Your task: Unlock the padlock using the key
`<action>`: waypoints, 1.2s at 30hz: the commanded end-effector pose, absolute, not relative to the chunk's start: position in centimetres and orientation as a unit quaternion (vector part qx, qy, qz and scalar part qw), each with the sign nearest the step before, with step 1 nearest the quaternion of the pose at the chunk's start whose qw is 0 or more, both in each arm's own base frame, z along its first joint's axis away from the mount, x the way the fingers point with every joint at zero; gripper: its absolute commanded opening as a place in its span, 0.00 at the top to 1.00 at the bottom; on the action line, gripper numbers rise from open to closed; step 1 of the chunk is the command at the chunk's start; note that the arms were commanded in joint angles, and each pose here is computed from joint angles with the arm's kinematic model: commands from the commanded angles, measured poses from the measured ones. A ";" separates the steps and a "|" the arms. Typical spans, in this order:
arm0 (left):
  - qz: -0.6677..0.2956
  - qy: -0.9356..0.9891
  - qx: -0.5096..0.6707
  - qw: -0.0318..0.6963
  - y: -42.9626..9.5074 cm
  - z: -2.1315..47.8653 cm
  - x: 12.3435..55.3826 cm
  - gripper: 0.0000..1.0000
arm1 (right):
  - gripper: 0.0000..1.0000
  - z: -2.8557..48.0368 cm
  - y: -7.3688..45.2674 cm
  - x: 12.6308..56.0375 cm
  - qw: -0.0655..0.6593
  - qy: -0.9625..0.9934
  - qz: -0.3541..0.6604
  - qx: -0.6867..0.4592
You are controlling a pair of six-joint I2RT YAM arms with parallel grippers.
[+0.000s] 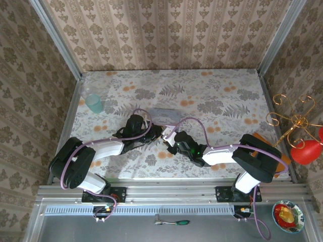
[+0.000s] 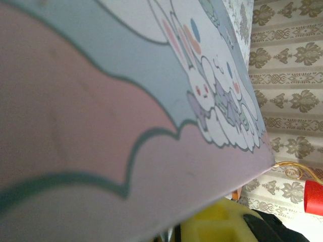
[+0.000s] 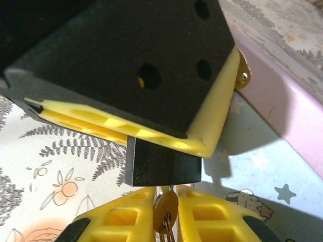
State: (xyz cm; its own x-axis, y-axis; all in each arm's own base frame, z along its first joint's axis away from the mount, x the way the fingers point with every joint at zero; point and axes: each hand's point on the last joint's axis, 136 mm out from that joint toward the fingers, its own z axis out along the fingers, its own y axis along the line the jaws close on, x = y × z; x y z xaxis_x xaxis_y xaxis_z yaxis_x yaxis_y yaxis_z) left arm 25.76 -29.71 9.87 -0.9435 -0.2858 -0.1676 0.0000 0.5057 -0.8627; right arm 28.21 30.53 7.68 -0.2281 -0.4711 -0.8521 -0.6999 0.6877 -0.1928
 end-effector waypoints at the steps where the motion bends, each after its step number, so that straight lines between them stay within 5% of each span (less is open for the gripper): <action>1: -0.520 0.841 -0.039 0.146 -31.2 11.5 25.3 1.00 | 0.87 10.0 31.9 27.6 0.489 0.776 0.250 -0.309; 6: -0.517 0.842 -0.036 0.148 -31.3 11.1 25.6 1.00 | 0.96 9.8 34.2 26.2 0.433 0.777 0.392 -0.235; 12: -0.494 0.855 -0.025 0.154 -30.9 10.5 25.6 1.00 | 0.98 7.2 32.8 27.2 0.419 0.816 0.346 -0.197; 25: -0.433 0.883 -0.020 0.179 -26.9 9.0 27.4 0.63 | 1.00 2.5 30.3 26.6 0.354 0.878 0.274 -0.172; 36: -0.357 0.908 -0.010 0.220 -22.6 9.9 29.5 0.54 | 0.89 2.0 30.5 26.6 0.343 0.881 0.283 -0.162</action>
